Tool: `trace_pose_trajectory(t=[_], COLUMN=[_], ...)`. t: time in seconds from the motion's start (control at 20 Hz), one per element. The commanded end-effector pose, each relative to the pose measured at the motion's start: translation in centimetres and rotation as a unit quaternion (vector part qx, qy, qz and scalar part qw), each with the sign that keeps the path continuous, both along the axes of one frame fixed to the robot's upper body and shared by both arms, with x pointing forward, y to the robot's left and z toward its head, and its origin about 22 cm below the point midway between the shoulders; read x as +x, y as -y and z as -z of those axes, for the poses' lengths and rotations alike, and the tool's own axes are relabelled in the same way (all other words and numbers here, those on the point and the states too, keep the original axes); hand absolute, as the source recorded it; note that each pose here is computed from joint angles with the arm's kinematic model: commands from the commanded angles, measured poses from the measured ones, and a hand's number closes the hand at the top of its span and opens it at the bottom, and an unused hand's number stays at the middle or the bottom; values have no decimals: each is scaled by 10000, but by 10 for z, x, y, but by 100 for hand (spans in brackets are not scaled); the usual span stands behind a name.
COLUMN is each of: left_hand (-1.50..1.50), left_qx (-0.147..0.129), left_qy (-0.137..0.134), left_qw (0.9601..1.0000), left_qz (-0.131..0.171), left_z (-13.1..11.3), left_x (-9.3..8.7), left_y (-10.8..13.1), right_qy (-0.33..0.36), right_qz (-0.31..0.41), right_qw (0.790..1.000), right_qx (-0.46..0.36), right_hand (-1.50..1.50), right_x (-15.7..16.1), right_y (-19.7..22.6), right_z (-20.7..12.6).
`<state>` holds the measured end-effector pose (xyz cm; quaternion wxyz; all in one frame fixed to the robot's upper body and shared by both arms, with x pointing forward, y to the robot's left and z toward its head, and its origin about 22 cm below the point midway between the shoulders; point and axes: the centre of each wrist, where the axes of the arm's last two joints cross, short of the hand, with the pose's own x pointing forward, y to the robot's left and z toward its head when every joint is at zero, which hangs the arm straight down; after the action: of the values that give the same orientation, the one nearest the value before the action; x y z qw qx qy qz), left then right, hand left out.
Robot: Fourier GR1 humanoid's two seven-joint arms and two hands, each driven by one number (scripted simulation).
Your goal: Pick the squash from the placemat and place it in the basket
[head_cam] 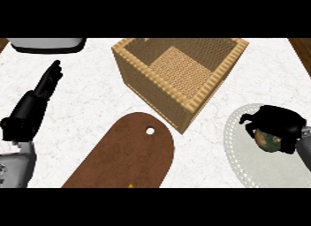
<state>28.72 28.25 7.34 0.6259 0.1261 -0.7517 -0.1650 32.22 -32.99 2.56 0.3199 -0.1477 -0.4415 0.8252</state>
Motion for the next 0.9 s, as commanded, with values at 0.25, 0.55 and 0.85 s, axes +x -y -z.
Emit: trace_pose_trajectory(t=[0.25, 0.55, 0.85], left_hand=[0, 0, 0], left_qx=[34, 14, 72], left_qy=[-177, -160, -130], left_qw=[9979, 9987, 9991], left_qz=[-615, -481, -407], left_z=[6, 13, 4], left_x=[-10, -19, -10], left_y=[-27, -32, -26], right_qy=[478, 1890, 3362], right_qz=[4692, 6478, 6220], right_qw=[8818, 7358, 6399], right_qx=[63, 569, 3011], right_hand=[150, 150, 150], right_x=[-34, -31, -2], right_y=[83, 59, 3], right_z=[17, 5, -93])
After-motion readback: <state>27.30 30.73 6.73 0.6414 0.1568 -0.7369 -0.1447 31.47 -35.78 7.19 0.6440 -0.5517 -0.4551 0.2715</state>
